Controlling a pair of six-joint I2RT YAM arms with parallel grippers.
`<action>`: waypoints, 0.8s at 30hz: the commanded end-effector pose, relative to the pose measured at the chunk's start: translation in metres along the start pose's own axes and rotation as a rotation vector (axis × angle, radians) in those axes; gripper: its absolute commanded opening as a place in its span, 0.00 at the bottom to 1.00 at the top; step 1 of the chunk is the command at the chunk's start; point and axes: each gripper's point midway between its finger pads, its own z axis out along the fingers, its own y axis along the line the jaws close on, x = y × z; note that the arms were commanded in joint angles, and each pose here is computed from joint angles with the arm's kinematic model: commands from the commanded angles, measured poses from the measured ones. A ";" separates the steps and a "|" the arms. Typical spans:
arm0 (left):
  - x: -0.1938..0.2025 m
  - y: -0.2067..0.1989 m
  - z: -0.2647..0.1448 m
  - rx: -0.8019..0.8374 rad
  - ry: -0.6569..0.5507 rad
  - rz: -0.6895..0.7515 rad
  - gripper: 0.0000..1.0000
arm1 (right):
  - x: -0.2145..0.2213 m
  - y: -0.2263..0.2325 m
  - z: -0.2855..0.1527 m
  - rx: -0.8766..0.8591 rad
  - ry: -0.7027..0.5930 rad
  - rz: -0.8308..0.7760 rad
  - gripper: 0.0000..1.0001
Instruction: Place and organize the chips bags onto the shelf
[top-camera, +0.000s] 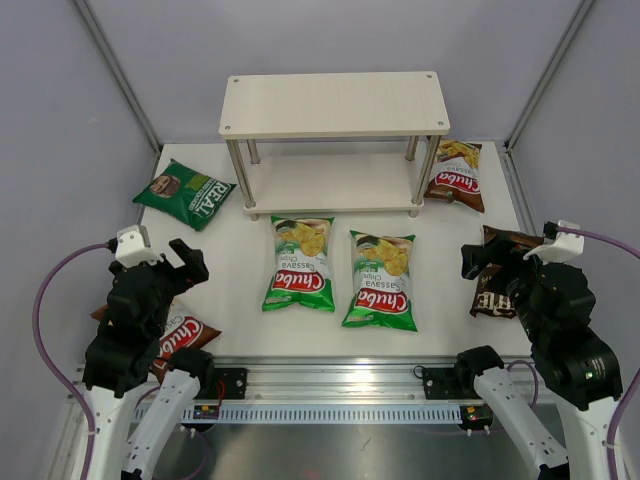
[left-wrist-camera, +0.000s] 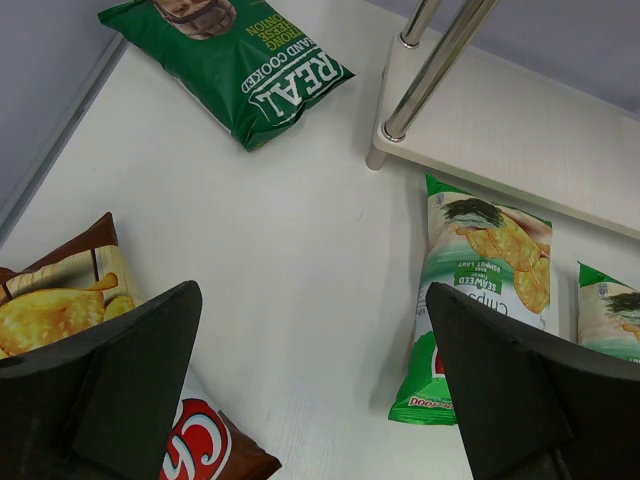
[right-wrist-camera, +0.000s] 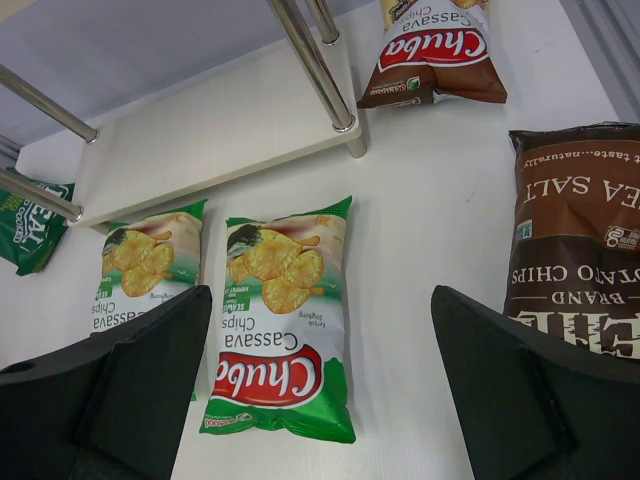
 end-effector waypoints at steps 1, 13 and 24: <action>-0.012 -0.007 0.002 0.018 -0.038 -0.018 0.99 | -0.007 0.002 0.004 0.007 -0.018 0.004 1.00; 0.012 -0.112 -0.004 0.538 0.174 -0.126 0.99 | 0.016 0.041 0.008 -0.228 0.047 0.034 0.99; 0.082 -0.181 0.085 0.584 0.491 -0.184 0.99 | 0.039 0.081 0.000 -0.470 0.181 0.021 0.99</action>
